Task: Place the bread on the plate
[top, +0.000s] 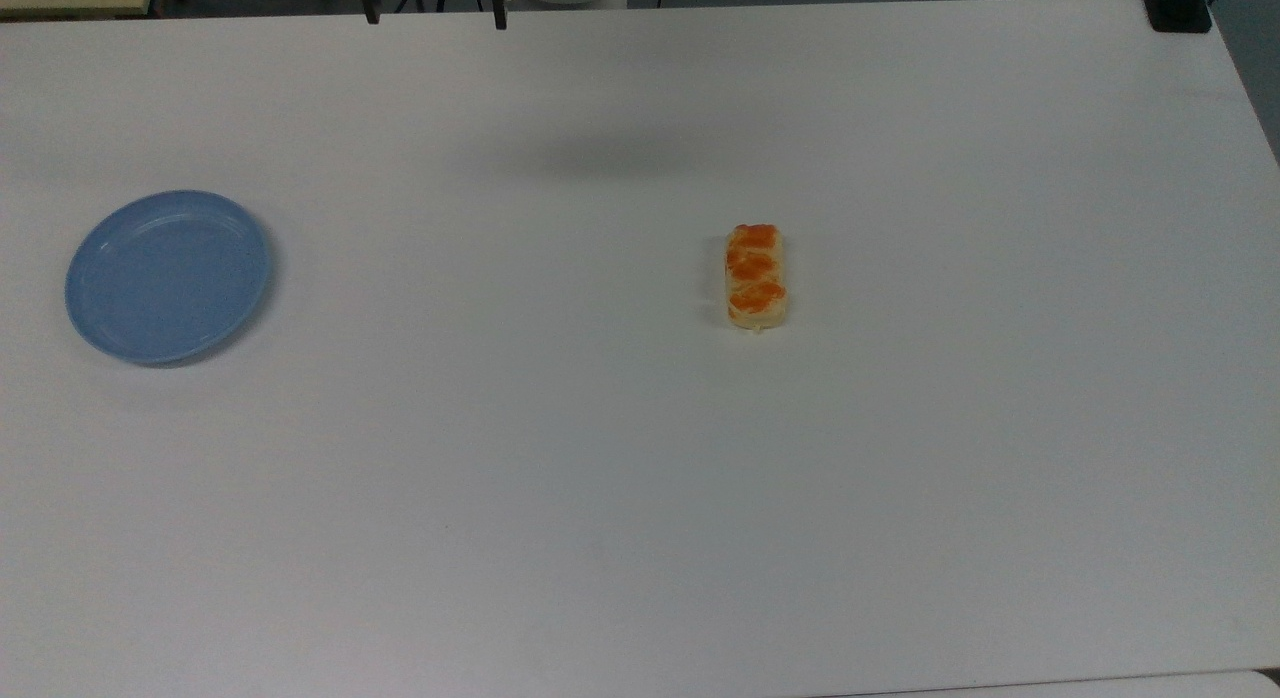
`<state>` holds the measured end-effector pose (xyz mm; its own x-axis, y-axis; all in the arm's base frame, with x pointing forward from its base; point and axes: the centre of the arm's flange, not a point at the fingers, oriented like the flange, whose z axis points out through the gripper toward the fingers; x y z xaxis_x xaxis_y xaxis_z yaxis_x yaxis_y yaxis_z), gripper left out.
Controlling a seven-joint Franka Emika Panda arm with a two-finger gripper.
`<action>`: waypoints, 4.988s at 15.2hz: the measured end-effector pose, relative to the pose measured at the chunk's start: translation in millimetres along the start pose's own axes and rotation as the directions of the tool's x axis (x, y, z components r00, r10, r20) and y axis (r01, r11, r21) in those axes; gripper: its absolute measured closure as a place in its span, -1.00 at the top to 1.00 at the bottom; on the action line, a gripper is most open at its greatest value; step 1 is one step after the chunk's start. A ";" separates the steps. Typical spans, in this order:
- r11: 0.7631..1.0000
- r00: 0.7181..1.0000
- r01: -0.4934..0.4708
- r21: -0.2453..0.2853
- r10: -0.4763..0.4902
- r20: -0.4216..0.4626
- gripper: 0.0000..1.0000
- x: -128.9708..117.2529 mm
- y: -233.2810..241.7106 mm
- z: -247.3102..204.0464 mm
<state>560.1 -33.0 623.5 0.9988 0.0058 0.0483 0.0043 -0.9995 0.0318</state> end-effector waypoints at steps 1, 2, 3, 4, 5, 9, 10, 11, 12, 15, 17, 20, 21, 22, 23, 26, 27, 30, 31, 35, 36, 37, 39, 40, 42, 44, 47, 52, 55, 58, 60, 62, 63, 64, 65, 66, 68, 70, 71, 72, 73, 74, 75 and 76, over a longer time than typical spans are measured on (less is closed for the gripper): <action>1.000 1.000 0.000 0.000 0.000 0.001 1.00 0.1 0.0 0.3; 1.000 1.000 0.000 0.000 0.000 0.001 1.00 0.2 0.0 0.4; 1.000 1.000 0.000 0.000 0.000 0.001 1.00 0.3 0.0 0.7; 1.000 1.000 0.000 0.000 0.000 0.002 1.00 0.4 0.0 1.0; 1.000 1.000 0.000 0.000 0.000 0.002 1.00 0.6 -0.1 1.3; 1.000 1.000 0.000 0.000 0.000 0.003 1.00 0.6 0.2 1.5; 1.000 1.000 0.000 0.000 0.000 0.003 1.00 0.6 0.2 1.5; 1.000 1.000 0.000 0.000 0.000 0.003 1.00 0.6 0.2 1.5; 1.000 1.000 0.000 0.000 0.000 0.003 1.00 0.6 0.2 1.5; 1.000 1.000 -0.001 0.000 0.001 0.003 1.00 0.6 0.4 1.5; 1.000 1.000 -0.001 0.000 0.001 0.003 1.00 0.7 0.3 1.6; 1.000 1.000 0.002 0.000 -0.002 0.005 1.00 1.1 -0.9 2.8; 1.000 1.000 0.004 0.001 -0.004 0.010 1.00 0.9 -2.5 3.8; 1.000 1.000 0.009 0.002 -0.009 0.028 1.00 -0.6 -4.8 5.7; 1.000 0.998 0.020 0.004 -0.021 0.059 1.00 -3.7 -8.8 8.4; 0.995 0.991 0.097 0.014 -0.098 0.086 1.00 -2.4 -37.3 19.0; 0.992 0.988 0.123 0.017 -0.124 0.095 1.00 0.6 -51.7 27.6; 0.981 0.977 0.192 0.028 -0.194 0.090 1.00 17.9 -118.3 84.4; 0.981 0.977 0.193 0.030 -0.195 0.085 1.00 20.8 -135.5 104.3; 0.985 0.981 0.172 0.034 -0.174 0.087 1.00 23.9 -195.5 175.2; 0.988 0.984 0.152 0.034 -0.154 0.088 1.00 24.9 -205.6 185.9; 0.992 0.989 0.119 0.034 -0.122 0.082 1.00 26.6 -215.1 195.1; 0.998 0.997 0.045 0.035 -0.047 0.066 1.00 29.2 -232.7 209.8; 0.999 0.998 0.017 0.034 -0.019 0.059 1.00 30.0 -240.2 216.8; 0.999 0.999 -0.013 0.036 0.011 0.051 1.00 31.2 -252.1 229.9; 0.999 0.998 -0.010 0.032 0.009 0.054 1.00 31.3 -263.5 248.5; 1.000 0.998 -0.011 -0.005 0.011 0.065 1.00 30.5 -270.8 272.6; 0.999 0.999 -0.033 -0.041 0.034 0.039 0.67 34.3 -274.3 295.4; 0.996 0.997 -0.070 -0.052 0.072 0.029 0.46 33.2 -281.4 300.2; 0.994 0.995 -0.100 -0.044 0.100 0.008 -0.27 40.7 -278.4 287.5; 0.990 0.992 -0.129 -0.053 0.129 0.008 -0.35 51.3 -258.8 270.6; 0.989 0.991 -0.133 -0.060 0.134 0.009 -0.35 64.3 -225.8 242.3; 0.991 0.992 -0.125 -0.056 0.126 0.009 -0.35 70.5 -204.2 226.7; 0.992 0.993 -0.113 -0.048 0.114 0.011 -0.37 76.4 -177.6 210.6; 0.994 0.995 -0.103 -0.038 0.104 0.013 -0.37 81.4 -147.8 196.0; 0.995 0.995 -0.095 -0.032 0.095 0.015 -0.37 85.5 -112.1 181.9; 0.996 0.996 -0.083 -0.027 0.083 0.010 -0.37 90.0 -38.5 163.3; 0.997 0.998 -0.070 -0.029 0.070 0.002 -0.37 88.0 36.6 157.1; 0.998 0.998 -0.059 -0.030 0.059 0.003 -0.37 83.6 71.4 157.2; 0.999 0.999 -0.041 -0.031 0.042 0.007 -0.36 77.7 103.3 158.4; 0.999 1.000 -0.020 -0.029 0.020 0.011 -0.36 71.2 131.0 160.3; 1.000 1.000 0.002 -0.027 -0.002 0.017 -0.35 64.7 154.7 162.8; 0.999 1.000 0.021 -0.025 -0.020 0.022 -0.35 58.3 175.7 165.6; 0.999 0.999 0.035 -0.023 -0.034 0.028 -0.35 51.9 194.5 168.9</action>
<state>621.0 -232.4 463.5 0.9991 0.0392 0.0190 0.0380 -0.9977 0.0565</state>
